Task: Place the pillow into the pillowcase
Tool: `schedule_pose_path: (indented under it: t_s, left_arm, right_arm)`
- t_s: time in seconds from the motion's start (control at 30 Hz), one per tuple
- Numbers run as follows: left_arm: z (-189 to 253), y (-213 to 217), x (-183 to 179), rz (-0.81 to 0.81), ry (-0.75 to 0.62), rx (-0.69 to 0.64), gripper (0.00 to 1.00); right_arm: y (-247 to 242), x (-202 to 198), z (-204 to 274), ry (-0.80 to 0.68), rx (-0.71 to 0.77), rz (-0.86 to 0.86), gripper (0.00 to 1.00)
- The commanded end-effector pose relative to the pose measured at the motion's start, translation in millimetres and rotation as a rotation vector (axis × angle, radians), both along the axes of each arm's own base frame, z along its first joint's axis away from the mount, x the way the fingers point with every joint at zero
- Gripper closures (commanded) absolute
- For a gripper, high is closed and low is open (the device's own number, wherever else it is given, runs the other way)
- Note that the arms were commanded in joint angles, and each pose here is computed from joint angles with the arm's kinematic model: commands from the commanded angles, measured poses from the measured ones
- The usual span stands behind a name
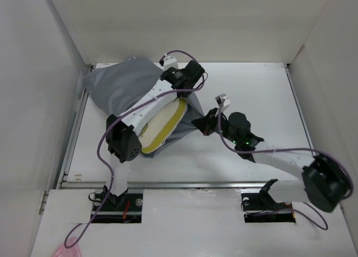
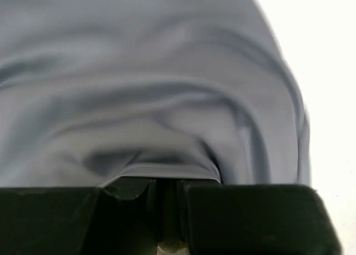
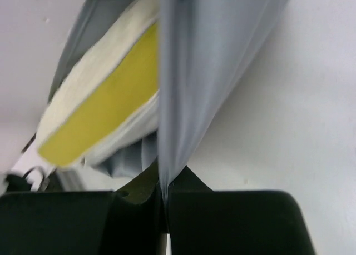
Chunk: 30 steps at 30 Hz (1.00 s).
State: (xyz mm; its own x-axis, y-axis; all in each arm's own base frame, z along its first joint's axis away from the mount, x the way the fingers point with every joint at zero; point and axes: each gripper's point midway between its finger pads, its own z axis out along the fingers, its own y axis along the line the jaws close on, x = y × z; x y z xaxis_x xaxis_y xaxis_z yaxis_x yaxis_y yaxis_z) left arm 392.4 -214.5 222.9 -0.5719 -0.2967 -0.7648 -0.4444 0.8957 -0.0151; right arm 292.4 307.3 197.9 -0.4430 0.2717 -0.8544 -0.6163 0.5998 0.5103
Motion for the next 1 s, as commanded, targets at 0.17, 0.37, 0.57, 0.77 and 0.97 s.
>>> schedule_pose_path:
  t_s: [0.17, 0.37, 0.57, 0.77, 0.97]
  left_arm:
    - [-7, 22, 39, 0.224, -0.142, -0.018, 0.97]
    - [-15, -31, 1, -0.149, -0.001, 0.022, 0.23]
    - [18, -121, -107, -0.669, 0.070, -0.086, 0.00]
    - [46, -130, -172, -0.845, 0.108, -0.168, 0.00]
    - [8, -80, -184, -0.663, 0.211, 0.015, 0.00]
  right_arm:
    - [-65, -97, 77, -0.083, 0.020, 0.086, 1.00]
    - [-80, -76, 43, 0.011, -0.090, -0.053, 1.00]
    - [-78, -43, -18, 0.140, -0.288, -0.140, 1.00]
    - [-104, -27, -20, 0.167, -0.333, -0.247, 1.00]
    - [-144, -21, -45, 0.277, -0.391, -0.371, 0.84]
